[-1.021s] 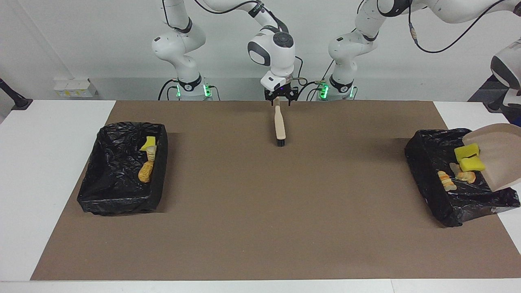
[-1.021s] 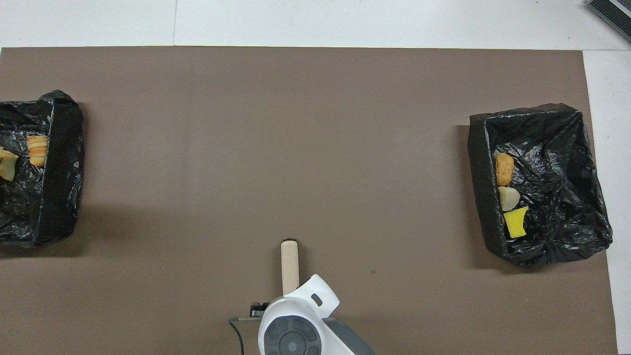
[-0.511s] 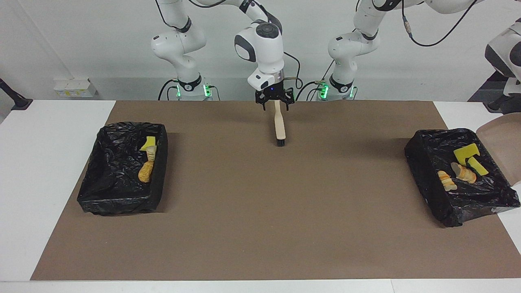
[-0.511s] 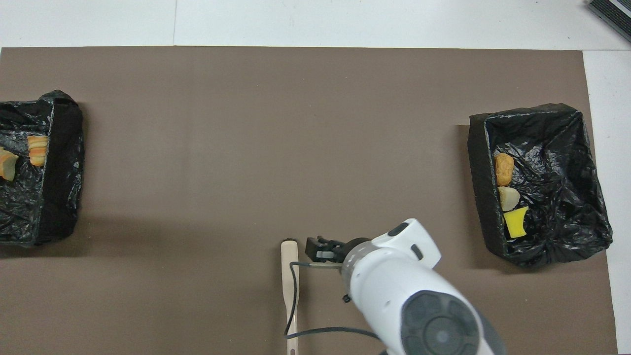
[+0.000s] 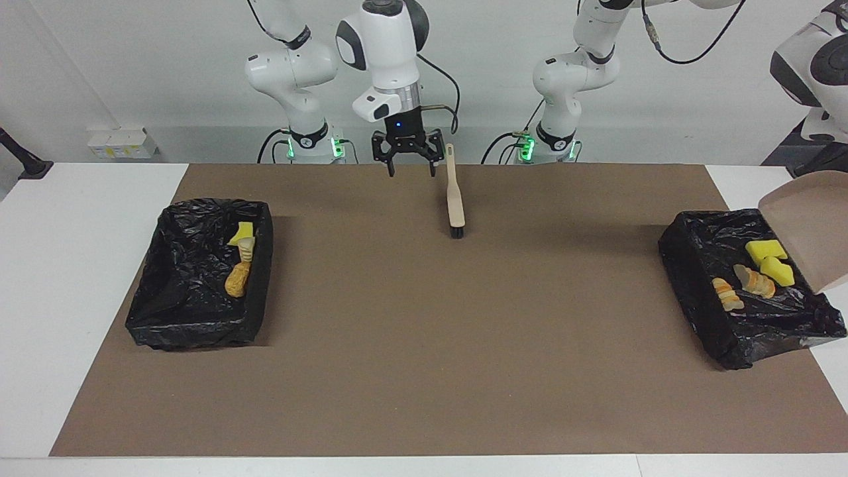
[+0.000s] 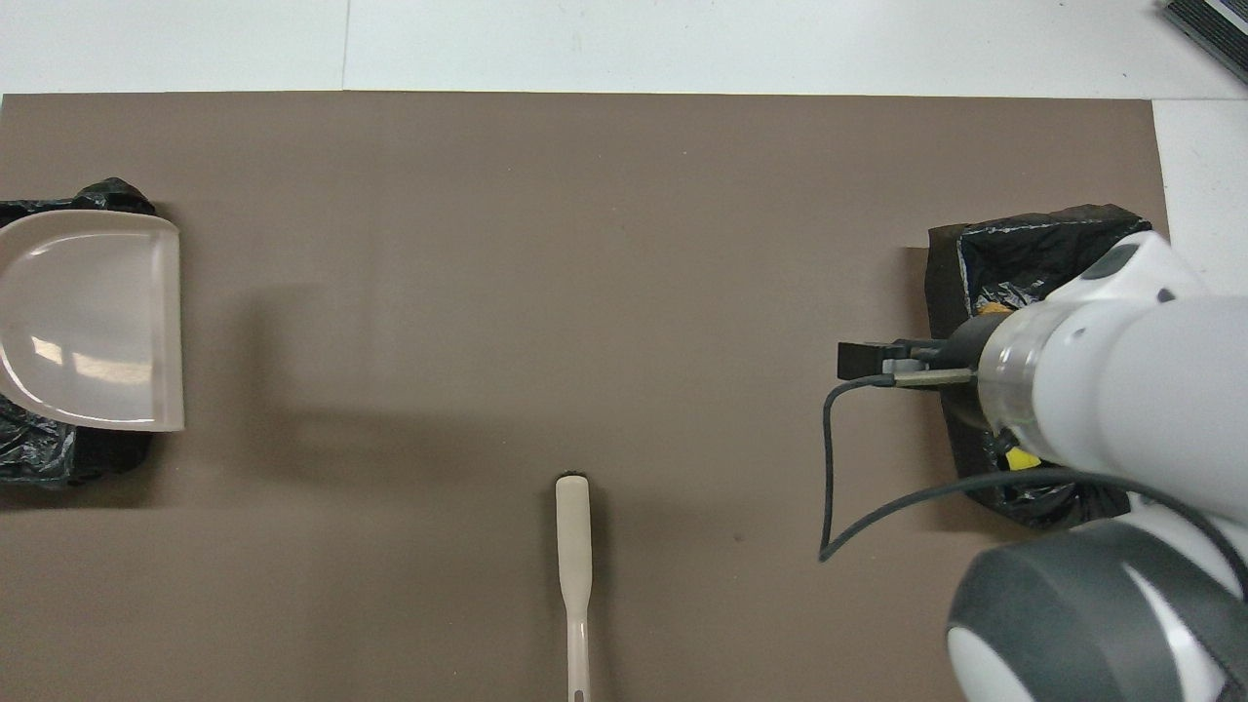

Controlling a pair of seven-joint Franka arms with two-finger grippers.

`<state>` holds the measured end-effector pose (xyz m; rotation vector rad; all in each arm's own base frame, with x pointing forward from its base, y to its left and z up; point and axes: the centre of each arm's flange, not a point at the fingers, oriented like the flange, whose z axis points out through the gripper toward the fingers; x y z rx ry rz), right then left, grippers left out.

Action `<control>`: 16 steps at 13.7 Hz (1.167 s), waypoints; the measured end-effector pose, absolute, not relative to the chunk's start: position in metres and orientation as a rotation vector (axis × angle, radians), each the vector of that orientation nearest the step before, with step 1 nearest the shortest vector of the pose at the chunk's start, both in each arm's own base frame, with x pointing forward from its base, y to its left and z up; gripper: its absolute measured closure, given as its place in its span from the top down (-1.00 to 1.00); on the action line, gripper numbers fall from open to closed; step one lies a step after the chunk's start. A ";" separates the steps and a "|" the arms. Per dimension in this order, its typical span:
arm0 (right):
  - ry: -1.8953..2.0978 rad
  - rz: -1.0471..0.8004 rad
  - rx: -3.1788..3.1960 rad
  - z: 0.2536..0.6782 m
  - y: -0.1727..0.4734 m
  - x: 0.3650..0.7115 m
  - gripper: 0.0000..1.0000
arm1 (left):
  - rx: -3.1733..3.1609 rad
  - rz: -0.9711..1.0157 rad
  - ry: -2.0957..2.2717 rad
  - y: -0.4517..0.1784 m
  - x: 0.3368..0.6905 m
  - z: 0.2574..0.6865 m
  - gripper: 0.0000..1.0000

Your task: Sweep and dump trash in bin

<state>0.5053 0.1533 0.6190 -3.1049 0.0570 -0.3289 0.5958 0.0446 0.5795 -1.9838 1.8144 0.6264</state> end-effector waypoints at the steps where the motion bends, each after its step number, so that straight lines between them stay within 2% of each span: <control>1: 0.047 -0.322 -3.127 0.629 0.149 0.514 1.00 | -2.052 0.595 1.796 0.021 0.595 0.568 -0.34; 7: 0.021 -0.263 -3.162 0.646 0.120 0.545 1.00 | -2.501 0.432 1.460 -0.109 0.575 0.515 -0.34; 11: 0.035 -0.192 -3.178 0.649 0.115 0.541 1.00 | -2.791 0.356 1.093 -0.197 0.555 0.488 -0.34; 16: 0.117 -0.074 -3.194 0.646 0.086 0.542 1.00 | -3.027 0.159 0.602 -0.324 0.534 0.437 -0.34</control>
